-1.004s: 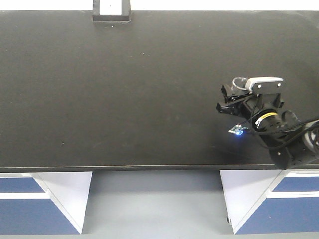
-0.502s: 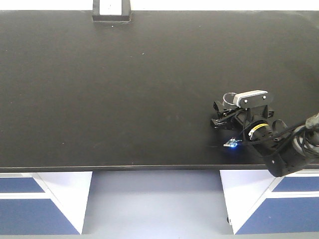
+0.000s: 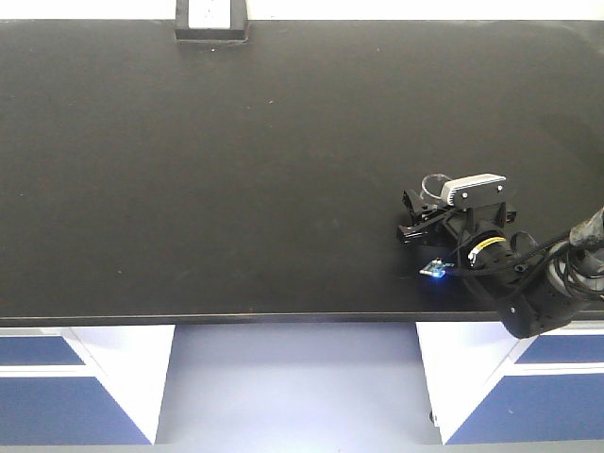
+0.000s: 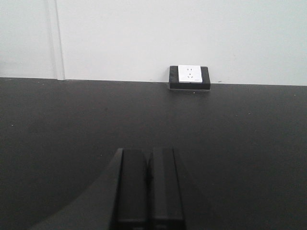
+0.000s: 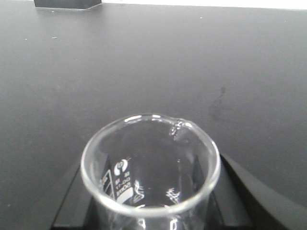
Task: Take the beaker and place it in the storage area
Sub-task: 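Lower the held beaker onto the bench with the right gripper, then open the right gripper to release the beaker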
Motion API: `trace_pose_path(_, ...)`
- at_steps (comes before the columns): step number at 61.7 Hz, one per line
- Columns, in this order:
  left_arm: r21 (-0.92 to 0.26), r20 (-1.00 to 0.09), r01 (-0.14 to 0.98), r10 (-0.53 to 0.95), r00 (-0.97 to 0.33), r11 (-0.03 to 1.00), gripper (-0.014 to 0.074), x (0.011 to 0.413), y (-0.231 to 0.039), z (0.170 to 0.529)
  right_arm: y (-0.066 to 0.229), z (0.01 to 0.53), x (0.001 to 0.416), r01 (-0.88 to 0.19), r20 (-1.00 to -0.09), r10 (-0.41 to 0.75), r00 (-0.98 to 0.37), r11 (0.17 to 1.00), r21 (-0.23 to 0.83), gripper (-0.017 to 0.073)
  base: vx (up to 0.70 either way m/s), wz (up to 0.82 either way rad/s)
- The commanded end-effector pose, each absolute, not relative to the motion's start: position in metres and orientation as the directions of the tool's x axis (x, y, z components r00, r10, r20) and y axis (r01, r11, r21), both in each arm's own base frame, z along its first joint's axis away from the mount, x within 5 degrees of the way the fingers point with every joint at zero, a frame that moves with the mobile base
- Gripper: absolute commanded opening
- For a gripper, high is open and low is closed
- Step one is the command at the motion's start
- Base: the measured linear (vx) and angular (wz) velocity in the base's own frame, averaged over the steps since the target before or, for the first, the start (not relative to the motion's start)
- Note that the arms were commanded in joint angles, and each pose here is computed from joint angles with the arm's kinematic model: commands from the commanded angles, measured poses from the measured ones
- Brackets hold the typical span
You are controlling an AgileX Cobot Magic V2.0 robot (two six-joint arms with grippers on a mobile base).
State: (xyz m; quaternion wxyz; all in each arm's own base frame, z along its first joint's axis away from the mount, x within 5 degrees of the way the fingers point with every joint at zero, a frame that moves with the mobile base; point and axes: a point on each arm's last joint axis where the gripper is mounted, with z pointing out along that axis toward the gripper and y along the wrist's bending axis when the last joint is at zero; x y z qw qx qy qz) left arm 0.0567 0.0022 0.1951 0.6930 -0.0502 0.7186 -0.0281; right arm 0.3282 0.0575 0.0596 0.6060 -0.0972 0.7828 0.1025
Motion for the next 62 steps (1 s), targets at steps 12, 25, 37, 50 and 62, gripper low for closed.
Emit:
trace_pose_path(12,-0.121,-0.992,-0.004,-0.121,0.042,0.993,-0.0008,0.056,0.001,0.196,0.059,0.077,0.332,-0.301,-0.991,-0.012,-0.132,0.953,0.028,0.0247,0.00,0.00)
trace_pose_path(25,-0.121,-0.992,-0.004,-0.121,0.042,0.993,-0.0008,0.056,0.001,0.196,0.059,0.077,0.332,-0.300,-0.991,-0.003,-0.132,0.953,0.037,0.0486,0.00,0.00)
trace_pose_path(37,-0.121,-0.992,-0.004,-0.121,0.042,0.993,-0.0008,0.056,0.001,0.196,0.059,0.077,0.332,-0.299,-0.991,-0.001,-0.134,0.953,0.040,0.0574,0.00,0.00)
trace_pose_path(50,-0.121,-0.992,-0.004,-0.121,0.042,0.993,-0.0008,0.056,0.001,0.196,0.057,0.074,0.320,-0.292,-0.988,0.003,-0.157,0.955,0.049,0.0572,0.00,0.00)
trace_pose_path(62,-0.121,-0.992,-0.004,-0.121,0.042,0.993,-0.0008,0.056,0.001,0.196,0.054,0.073,0.296,-0.288,-0.979,-0.004,-0.206,0.956,0.057,0.0572,0.00,0.00)
